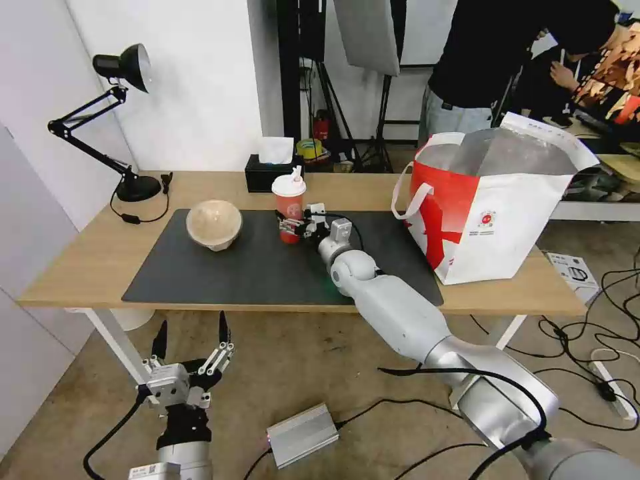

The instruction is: Pick up the trash from the table and place it into the takeout bag.

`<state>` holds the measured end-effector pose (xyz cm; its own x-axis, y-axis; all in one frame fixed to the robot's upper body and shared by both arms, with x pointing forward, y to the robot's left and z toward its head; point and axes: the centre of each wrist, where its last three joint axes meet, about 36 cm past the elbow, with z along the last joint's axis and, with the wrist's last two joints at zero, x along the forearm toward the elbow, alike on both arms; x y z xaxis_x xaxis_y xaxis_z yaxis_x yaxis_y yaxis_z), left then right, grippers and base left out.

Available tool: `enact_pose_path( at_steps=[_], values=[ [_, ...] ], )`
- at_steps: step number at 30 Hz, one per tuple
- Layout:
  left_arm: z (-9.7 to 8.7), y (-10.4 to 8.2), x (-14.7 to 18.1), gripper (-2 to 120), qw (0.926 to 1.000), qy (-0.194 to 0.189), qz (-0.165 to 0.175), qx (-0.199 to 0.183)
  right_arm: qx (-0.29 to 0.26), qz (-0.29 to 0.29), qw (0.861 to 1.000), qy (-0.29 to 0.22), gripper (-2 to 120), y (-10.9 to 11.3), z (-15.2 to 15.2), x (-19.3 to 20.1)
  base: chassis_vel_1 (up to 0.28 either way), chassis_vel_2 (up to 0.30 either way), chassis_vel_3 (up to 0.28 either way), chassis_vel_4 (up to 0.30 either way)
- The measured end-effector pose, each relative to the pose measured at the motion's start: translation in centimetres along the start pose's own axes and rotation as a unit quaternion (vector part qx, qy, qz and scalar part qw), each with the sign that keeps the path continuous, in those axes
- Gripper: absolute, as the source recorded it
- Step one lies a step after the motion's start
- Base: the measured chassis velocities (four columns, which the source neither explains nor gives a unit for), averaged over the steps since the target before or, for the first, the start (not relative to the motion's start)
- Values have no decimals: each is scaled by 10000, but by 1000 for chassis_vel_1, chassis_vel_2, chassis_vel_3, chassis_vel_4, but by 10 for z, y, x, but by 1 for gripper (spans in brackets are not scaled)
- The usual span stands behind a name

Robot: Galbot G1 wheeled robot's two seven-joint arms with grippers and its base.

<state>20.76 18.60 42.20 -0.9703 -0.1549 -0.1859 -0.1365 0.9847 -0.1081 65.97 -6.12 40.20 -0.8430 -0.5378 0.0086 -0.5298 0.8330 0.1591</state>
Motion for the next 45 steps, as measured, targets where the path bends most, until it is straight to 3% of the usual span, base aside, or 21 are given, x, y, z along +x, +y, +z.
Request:
enact_pose_path(
  at_steps=[19, 30, 35, 41, 45],
  values=[
    [2, -1, 2, 100, 10000, -12, 13, 17, -62, -266, 9996, -61, 98, 2, -4, -20, 0, 0, 0, 0],
    [3, -1, 3, 100, 10000, -13, 21, 9, -100, -351, 9993, -71, 54, 5, 3, -12, 0, 0, 0, 0],
    [3, -1, 3, 100, 10000, -13, 30, -3, -92, -356, 9993, -88, 43, 4, 4, -8, 0, 0, 0, 0],
    [0, -1, 6, 100, 10000, -23, 45, -52, -74, -331, 9994, -101, 17, -1, 4, 2, 0, 0, 0, 0],
    [-1, 0, 7, 100, 10000, -32, 49, -77, -38, -311, 9995, -109, 10, -5, 0, 12, 0, 0, 0, 0]
  ],
)
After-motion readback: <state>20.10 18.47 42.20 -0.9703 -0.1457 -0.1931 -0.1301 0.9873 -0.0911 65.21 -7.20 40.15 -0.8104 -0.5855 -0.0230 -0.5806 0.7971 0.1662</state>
